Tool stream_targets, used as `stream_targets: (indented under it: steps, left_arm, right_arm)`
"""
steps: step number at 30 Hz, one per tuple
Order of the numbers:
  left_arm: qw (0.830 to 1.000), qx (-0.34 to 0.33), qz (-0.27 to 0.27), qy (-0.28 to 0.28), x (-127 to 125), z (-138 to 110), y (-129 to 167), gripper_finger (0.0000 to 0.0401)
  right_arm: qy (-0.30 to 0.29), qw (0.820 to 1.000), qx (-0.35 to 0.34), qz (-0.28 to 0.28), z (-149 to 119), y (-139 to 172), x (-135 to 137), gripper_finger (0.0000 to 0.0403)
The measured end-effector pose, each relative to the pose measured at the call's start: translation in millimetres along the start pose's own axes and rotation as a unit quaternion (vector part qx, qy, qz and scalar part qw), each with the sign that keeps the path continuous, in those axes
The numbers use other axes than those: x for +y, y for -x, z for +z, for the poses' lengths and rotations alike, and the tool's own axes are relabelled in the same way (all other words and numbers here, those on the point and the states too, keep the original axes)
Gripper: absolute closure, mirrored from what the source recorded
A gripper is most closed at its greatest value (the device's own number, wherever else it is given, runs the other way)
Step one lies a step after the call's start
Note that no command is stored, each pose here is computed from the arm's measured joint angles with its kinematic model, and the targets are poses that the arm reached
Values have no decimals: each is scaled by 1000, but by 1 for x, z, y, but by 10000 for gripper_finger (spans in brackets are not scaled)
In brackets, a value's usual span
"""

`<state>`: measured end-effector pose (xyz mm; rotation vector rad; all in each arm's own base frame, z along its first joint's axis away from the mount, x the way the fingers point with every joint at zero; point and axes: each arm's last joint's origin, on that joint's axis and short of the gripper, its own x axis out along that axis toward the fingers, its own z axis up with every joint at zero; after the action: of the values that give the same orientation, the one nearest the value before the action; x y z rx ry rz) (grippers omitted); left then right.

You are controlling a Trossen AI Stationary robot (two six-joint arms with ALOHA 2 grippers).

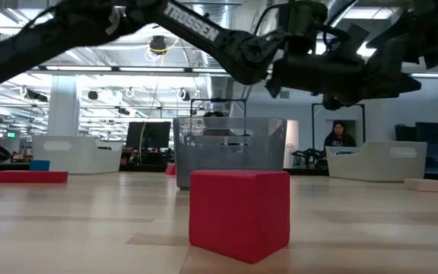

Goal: Sort & place blocks by color
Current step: Put the right brown block into the white bin

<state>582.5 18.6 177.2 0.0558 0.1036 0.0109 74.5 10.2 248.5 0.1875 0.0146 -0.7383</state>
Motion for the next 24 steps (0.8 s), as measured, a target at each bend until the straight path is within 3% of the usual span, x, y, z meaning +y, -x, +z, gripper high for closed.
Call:
stream_targets:
  steps: [5, 12, 24]
  left_arm:
    - [1000, -14, -12, 19, 2, 5, -16, 195]
    - [999, 36, -20, 19, 2, 4, -20, 195]
    - [990, 130, -32, 40, 8, -14, -17, 195]
  right_arm:
    - [-10, 1000, 1, 9, 0, 1, 0, 179]
    - [-22, 999, -5, 29, 4, 3, 3, 179]
    - [17, 993, -59, 101, 31, 13, 13, 179]
